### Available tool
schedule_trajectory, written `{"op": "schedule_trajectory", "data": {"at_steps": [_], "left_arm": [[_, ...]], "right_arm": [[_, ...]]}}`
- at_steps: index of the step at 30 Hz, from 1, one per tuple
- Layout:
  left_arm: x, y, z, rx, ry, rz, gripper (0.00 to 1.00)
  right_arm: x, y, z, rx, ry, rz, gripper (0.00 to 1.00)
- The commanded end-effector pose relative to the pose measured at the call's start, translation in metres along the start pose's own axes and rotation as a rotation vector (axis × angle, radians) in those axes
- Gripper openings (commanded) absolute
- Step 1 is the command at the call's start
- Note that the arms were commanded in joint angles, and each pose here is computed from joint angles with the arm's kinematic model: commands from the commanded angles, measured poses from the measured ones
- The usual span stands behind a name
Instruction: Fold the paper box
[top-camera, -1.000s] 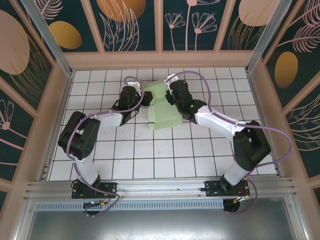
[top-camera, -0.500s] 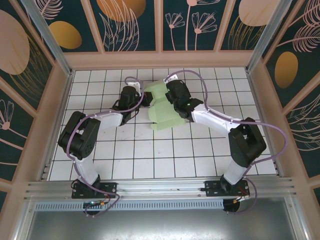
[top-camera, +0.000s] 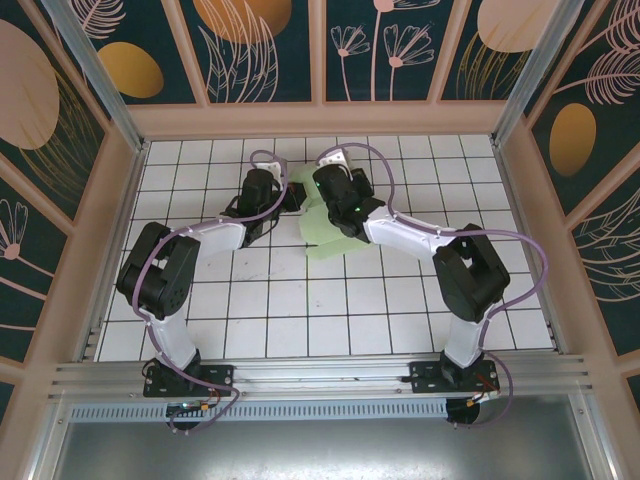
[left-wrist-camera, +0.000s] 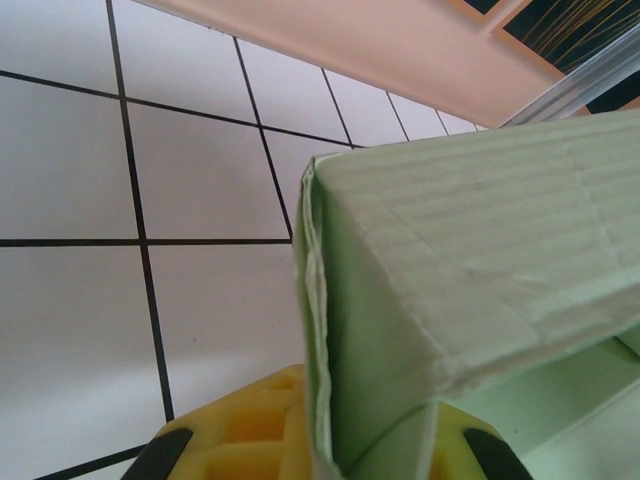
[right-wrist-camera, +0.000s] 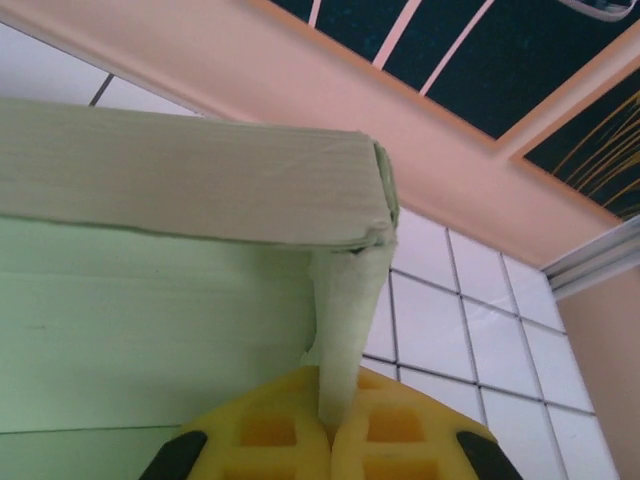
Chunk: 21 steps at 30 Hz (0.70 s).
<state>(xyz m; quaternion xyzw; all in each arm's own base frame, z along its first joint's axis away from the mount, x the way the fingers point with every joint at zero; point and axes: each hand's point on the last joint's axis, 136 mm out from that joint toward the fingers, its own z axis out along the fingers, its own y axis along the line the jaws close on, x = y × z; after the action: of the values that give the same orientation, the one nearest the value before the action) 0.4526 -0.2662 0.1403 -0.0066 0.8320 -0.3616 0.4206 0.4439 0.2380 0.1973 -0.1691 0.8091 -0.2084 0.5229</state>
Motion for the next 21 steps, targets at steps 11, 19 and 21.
{"op": "schedule_trajectory", "data": {"at_steps": [11, 19, 21], "left_arm": [[-0.043, -0.068, -0.012, 0.219, -0.108, 0.032, 0.00], [-0.043, -0.067, -0.011, 0.214, -0.099, 0.020, 0.00], [-0.042, -0.067, -0.009, 0.212, -0.096, 0.019, 0.00]], "right_arm": [[0.023, 0.006, 0.012, 0.059, 0.058, -0.105, 0.00], [0.025, 0.000, 0.013, 0.148, 0.059, -0.157, 0.00], [0.024, -0.003, 0.013, 0.161, 0.051, -0.140, 0.12]]}}
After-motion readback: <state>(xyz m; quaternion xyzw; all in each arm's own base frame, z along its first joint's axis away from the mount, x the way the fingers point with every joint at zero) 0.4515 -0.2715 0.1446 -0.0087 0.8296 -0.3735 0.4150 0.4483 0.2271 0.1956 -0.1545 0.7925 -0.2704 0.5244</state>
